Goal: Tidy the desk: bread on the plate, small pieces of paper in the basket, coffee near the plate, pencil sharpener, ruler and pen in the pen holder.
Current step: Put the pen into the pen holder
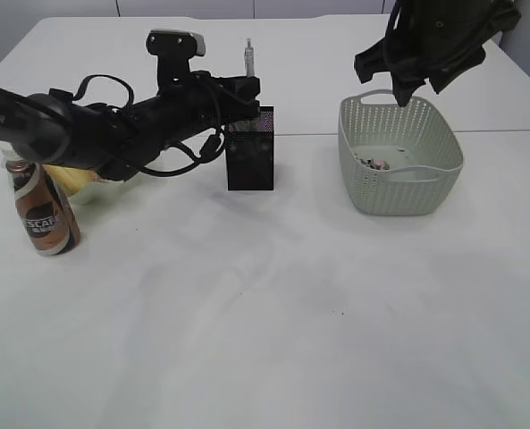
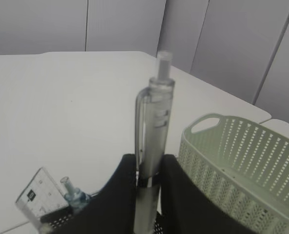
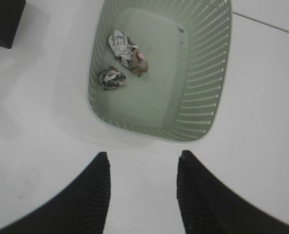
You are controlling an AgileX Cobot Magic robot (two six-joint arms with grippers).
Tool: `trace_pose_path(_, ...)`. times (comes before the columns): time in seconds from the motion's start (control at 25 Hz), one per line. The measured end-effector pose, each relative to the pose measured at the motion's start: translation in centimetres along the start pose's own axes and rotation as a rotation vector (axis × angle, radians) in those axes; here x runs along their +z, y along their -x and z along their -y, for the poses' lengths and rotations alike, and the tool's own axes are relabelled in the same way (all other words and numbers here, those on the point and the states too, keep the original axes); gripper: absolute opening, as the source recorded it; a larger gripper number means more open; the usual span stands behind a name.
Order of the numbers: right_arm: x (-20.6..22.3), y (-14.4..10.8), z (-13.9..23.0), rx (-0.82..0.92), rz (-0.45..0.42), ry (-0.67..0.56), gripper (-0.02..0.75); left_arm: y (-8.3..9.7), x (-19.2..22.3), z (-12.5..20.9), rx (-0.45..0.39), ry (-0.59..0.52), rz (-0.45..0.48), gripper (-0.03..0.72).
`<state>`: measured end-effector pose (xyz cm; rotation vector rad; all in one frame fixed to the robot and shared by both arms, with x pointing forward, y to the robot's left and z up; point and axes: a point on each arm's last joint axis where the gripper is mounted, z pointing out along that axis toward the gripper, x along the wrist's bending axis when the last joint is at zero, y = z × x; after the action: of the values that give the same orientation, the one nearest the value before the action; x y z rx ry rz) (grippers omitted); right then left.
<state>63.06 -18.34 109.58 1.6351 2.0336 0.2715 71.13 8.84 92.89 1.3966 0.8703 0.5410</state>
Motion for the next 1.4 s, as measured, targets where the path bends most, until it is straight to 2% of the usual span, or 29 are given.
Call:
trace_pose_path(0.2, 0.0, 0.0, 0.0, 0.000, 0.000, 0.000, 0.333, 0.1, 0.0, 0.3, 0.012, -0.006, 0.012, 0.148)
trace_pose_path(0.4, 0.0, 0.0, 0.0, 0.002, 0.000, 0.000, 0.339, 0.1, 0.0, 0.3, 0.013, -0.005, 0.015, 0.355)
trace_pose_path(0.52, 0.0, 0.0, 0.0, 0.002, 0.000, 0.000, 0.335, 0.1, 0.0, 0.3, 0.013, -0.005, 0.015, 0.410)
trace_pose_path(0.64, 0.0, 0.0, 0.0, 0.002, 0.000, -0.002, 0.334, 0.0, 0.0, 0.4, 0.015, -0.017, 0.008, 0.422)
trace_pose_path(0.76, 0.0, 0.0, 0.2, 0.002, 0.004, -0.019, 0.334, 0.1, -0.2, -0.3, 0.053, -0.075, -0.016, 0.425)
trace_pose_path(0.92, -0.3, 0.1, 0.3, 0.009, 0.007, -0.046, 0.334, 0.5, -1.0, -3.4, 0.127, -0.145, -0.071, 0.426)
trace_pose_path(1.08, -1.3, 0.4, -0.4, 0.026, 0.000, -0.019, 0.344, 0.6, -2.6, -7.3, 0.156, -0.219, -0.192, 0.426)
trace_pose_path(1.16, -1.8, 0.5, -0.7, 0.035, -0.004, -0.006, 0.351, 0.7, -3.6, -9.0, 0.150, -0.255, -0.256, 0.426)
trace_pose_path(1.4, -2.2, 0.6, -0.7, 0.047, -0.015, -0.021, 0.354, 1.0, -6.1, -12.2, 0.046, -0.319, -0.387, 0.420)
